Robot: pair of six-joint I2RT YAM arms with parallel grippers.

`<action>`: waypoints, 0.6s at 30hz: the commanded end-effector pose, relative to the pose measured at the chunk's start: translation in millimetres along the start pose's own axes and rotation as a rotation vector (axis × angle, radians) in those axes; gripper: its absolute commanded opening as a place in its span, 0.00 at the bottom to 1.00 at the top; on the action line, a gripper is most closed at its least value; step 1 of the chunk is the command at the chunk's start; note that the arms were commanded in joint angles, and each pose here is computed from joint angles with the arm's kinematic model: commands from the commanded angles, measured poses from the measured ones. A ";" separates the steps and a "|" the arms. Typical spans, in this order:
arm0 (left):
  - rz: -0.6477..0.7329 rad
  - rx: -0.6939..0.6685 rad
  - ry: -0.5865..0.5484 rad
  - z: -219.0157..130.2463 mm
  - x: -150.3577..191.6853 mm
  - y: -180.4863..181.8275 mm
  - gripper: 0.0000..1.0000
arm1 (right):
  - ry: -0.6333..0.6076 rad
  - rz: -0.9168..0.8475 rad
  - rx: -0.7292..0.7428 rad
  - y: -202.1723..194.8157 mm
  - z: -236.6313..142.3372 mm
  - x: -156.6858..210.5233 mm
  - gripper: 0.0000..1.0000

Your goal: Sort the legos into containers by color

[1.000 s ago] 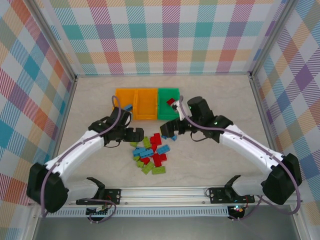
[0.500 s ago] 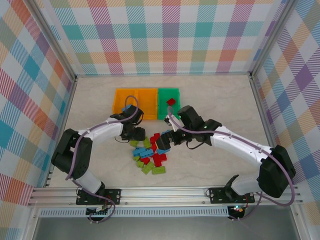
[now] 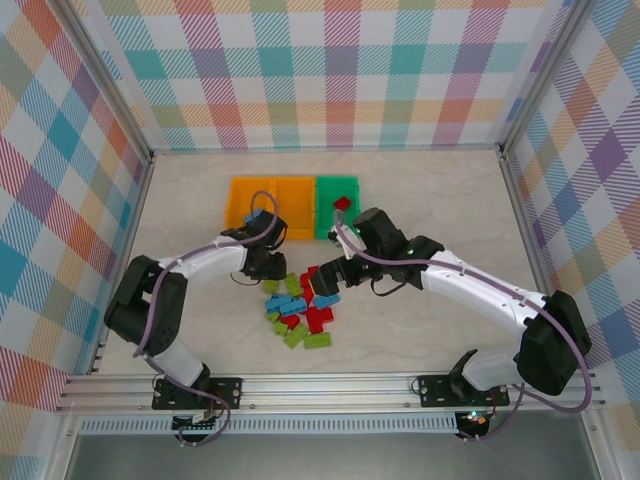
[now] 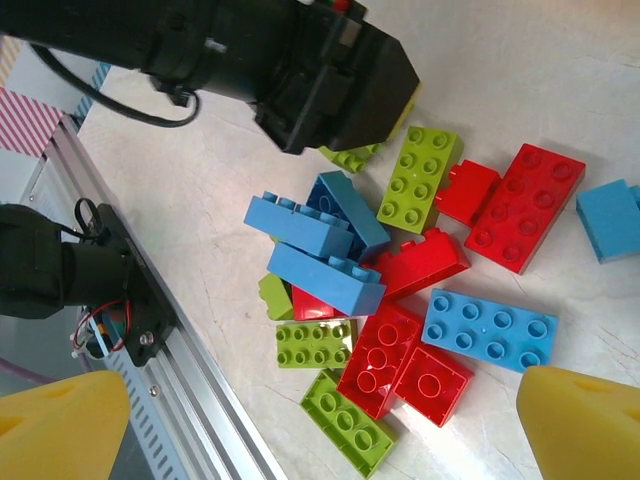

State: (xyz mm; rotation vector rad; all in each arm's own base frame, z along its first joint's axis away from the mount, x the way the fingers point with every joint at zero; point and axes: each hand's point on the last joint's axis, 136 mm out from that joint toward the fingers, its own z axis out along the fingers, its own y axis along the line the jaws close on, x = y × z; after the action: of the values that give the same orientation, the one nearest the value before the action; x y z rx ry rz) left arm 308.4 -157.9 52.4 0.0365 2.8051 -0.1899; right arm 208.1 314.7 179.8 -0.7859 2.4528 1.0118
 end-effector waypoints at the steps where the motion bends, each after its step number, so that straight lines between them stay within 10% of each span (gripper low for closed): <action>1: -0.028 0.144 -0.179 -61.7 -38.7 -23.0 0.29 | -0.075 -0.003 0.020 7.0 -14.2 -17.7 1.00; 7: -0.011 0.162 -0.426 -100.9 -115.8 -41.7 0.26 | -0.184 0.029 0.102 -4.9 -28.5 -29.0 1.00; 18: -0.060 -0.015 -0.483 -43.5 -218.2 -46.0 0.28 | -0.246 0.078 0.106 -0.1 -58.2 -18.9 1.00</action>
State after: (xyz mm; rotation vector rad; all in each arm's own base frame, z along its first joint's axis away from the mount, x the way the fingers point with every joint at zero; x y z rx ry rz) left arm 476.9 -211.4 171.8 -0.0469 2.3472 -0.2490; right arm 219.7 285.8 226.6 -0.5414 2.3169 0.9418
